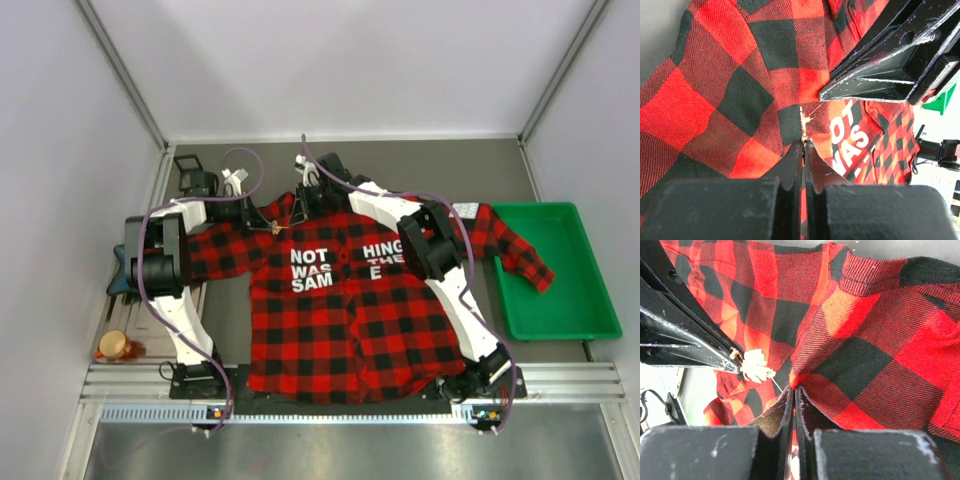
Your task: Pin the brooch onto the clothing
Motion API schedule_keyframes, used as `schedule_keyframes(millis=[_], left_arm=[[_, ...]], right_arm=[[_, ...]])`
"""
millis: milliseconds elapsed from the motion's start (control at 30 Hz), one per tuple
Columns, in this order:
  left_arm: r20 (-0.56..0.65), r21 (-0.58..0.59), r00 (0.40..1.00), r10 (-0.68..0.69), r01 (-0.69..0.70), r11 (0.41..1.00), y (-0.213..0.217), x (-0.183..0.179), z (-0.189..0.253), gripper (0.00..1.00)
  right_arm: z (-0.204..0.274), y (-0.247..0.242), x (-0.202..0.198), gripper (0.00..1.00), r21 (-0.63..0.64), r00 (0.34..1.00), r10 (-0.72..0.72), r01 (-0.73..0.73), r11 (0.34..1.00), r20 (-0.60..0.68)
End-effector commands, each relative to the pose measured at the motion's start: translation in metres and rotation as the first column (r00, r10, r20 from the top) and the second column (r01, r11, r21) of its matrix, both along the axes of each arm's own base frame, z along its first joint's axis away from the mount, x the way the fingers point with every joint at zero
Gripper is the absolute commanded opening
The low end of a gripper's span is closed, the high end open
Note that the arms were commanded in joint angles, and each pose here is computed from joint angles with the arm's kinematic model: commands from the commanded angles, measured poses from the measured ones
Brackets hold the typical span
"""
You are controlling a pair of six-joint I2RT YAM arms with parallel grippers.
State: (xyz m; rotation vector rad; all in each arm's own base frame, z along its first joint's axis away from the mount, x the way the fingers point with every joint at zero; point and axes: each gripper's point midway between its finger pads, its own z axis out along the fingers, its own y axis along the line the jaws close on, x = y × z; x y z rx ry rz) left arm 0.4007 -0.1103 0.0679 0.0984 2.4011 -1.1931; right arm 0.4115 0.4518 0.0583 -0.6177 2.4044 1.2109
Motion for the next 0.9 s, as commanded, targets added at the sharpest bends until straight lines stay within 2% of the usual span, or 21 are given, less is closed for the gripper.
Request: schedule_keyframes(millis=[0, 867], left_arm=[[0.043, -0.022, 0.998, -0.038, 0.039, 0.999, -0.009, 0.008, 0.009, 0.0], [0.045, 0.032, 0.998, -0.031, 0.03, 0.999, -0.003, 0.007, 0.005, 0.0]], right_arm=[[0.056, 0.005, 0.004, 0.0, 0.094, 0.997, 0.011, -0.019, 0.995, 0.083], [0.059, -0.004, 0.009, 0.0, 0.092, 0.996, -0.01, 0.002, 0.996, 0.088]])
